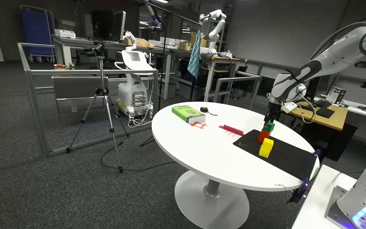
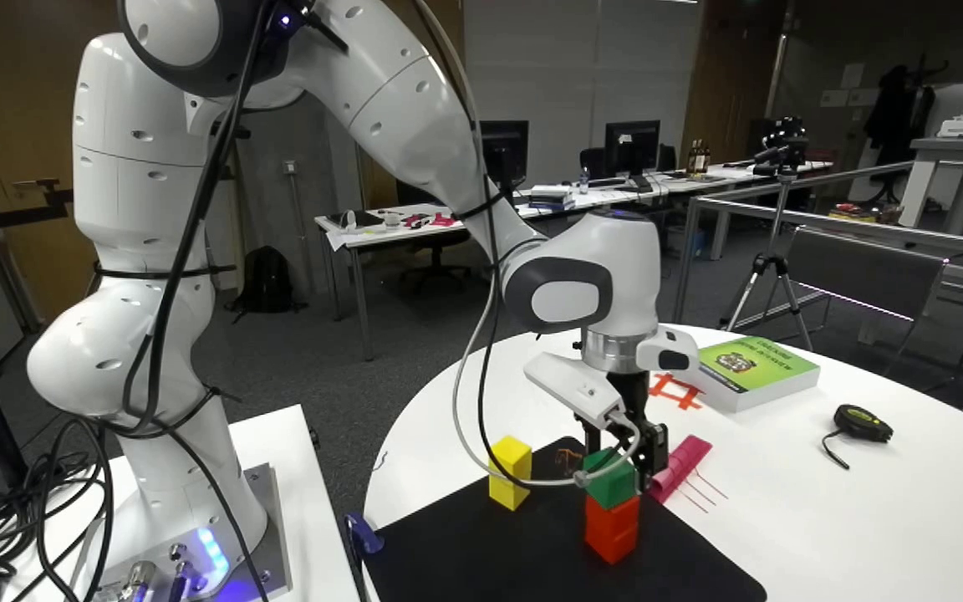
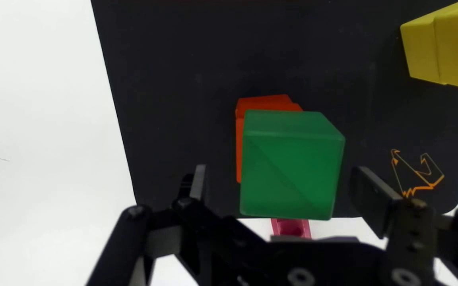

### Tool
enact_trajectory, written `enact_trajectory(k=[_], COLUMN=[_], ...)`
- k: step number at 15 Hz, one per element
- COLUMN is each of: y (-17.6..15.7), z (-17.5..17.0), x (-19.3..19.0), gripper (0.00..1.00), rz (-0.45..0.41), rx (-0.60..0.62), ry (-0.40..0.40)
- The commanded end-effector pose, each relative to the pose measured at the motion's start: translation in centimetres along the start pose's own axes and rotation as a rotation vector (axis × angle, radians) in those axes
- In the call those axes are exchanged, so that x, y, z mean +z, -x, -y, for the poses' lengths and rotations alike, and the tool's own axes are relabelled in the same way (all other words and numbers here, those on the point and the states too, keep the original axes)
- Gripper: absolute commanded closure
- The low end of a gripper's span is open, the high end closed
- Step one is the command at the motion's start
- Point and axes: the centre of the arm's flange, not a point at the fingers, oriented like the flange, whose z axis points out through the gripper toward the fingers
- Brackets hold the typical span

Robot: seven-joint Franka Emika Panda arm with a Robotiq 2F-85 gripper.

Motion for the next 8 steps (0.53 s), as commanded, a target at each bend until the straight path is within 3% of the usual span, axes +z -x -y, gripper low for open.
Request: enact_trajectory(k=[1,8], y=[-0.5,2.3], z=[-0.6,-0.5], x=[-1.3,-9.5], gripper=[0.0,0.0], rz=[-0.003,-0.135], rx=[0.006,0.006], ry=[0.009,-0.069])
